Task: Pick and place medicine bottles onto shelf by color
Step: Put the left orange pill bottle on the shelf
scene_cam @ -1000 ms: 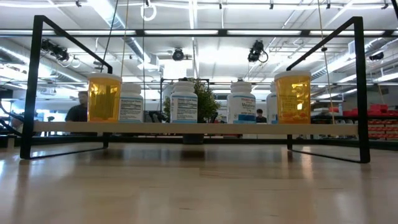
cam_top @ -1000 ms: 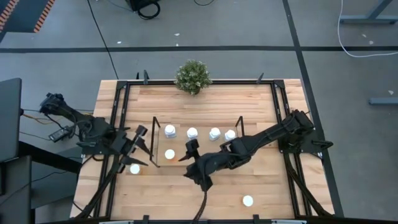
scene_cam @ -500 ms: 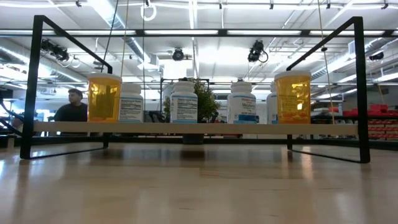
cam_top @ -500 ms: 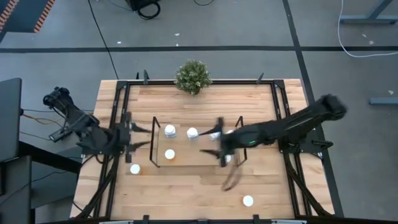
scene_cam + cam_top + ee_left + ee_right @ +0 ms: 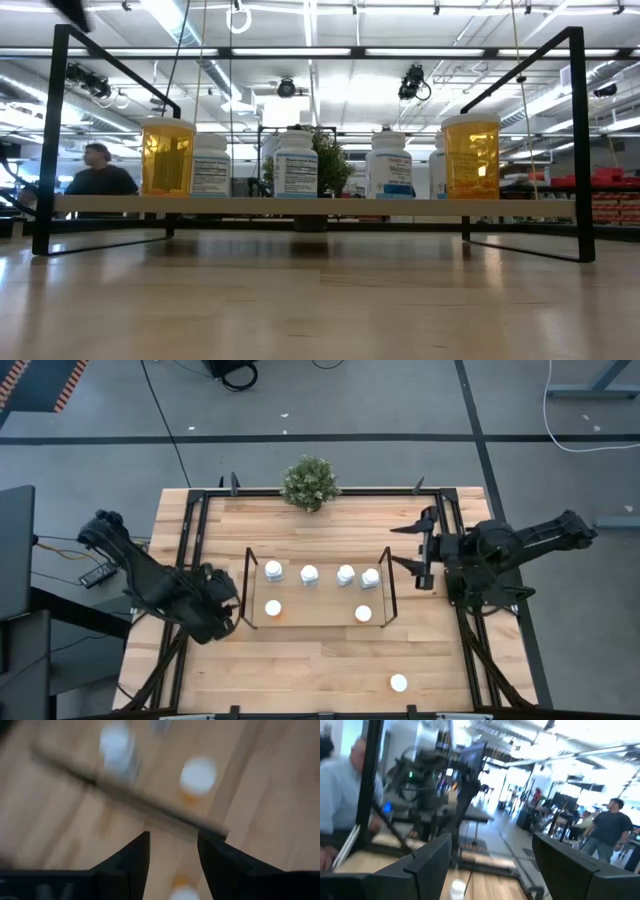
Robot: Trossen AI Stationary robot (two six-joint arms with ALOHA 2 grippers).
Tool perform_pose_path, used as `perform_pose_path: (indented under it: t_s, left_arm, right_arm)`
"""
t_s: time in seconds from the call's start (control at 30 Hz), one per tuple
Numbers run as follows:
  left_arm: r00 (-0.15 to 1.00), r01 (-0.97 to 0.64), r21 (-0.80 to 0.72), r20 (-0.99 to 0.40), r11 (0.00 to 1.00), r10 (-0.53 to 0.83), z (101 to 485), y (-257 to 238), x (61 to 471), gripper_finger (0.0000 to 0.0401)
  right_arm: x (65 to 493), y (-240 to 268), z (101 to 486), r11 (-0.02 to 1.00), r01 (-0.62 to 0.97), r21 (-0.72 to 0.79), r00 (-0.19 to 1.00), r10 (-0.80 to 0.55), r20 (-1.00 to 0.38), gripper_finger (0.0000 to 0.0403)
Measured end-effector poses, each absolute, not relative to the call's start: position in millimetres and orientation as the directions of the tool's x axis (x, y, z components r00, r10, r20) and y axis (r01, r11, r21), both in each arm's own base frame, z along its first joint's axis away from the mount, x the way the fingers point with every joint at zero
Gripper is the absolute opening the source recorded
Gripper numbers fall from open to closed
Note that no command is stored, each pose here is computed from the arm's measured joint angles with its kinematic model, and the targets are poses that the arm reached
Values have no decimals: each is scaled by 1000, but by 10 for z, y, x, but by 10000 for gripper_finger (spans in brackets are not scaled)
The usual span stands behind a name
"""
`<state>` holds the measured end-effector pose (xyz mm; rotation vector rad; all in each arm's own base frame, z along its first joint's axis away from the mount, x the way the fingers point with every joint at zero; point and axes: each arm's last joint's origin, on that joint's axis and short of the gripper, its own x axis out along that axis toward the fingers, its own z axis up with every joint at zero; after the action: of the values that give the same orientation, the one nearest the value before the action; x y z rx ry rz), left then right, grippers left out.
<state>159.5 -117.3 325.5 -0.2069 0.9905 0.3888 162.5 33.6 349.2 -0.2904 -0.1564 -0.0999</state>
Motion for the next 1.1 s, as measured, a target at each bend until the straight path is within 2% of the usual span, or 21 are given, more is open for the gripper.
perform_pose_path:
  t_s: [0.1, 0.17, 0.33, 0.6, 0.77, 0.83, 1.1]
  left_arm:
    - [293, -500, 30, -934, 866, 202, 3183, -1277, 1640, 171]
    - [222, -532, 35, -958, 846, 180, 3147, -1368, 1657, 171]
    - [218, -604, -3, -962, 797, 162, 3106, -1614, 1598, 171]
    - [113, -647, 76, -975, 759, 193, 2641, -1858, 1597, 171]
    - [-16, -603, 197, -972, 773, 235, 2464, -1852, 1600, 172]
    - [-47, -595, 202, -975, 778, 216, 2447, -1856, 1596, 172]
    - [-61, -642, 193, -977, 742, 202, 2439, -1861, 1593, 175]
  right_arm:
    - [1654, 345, 3439, 940, 110, -324, 990, -72, 124, 284]
    - [1672, 342, 3430, 930, 115, -349, 990, -77, 120, 284]
    - [1689, 344, 3422, 932, 107, -346, 991, -71, 116, 284]
    - [1764, 421, 3324, 966, -71, -248, 996, 83, 39, 284]
    - [1834, 452, 3272, 960, -84, -266, 996, 90, 8, 284]
    - [1851, 455, 3259, 956, -82, -281, 996, 86, 1, 284]
    - [1854, 454, 3253, 961, -79, -264, 997, 81, -4, 284]
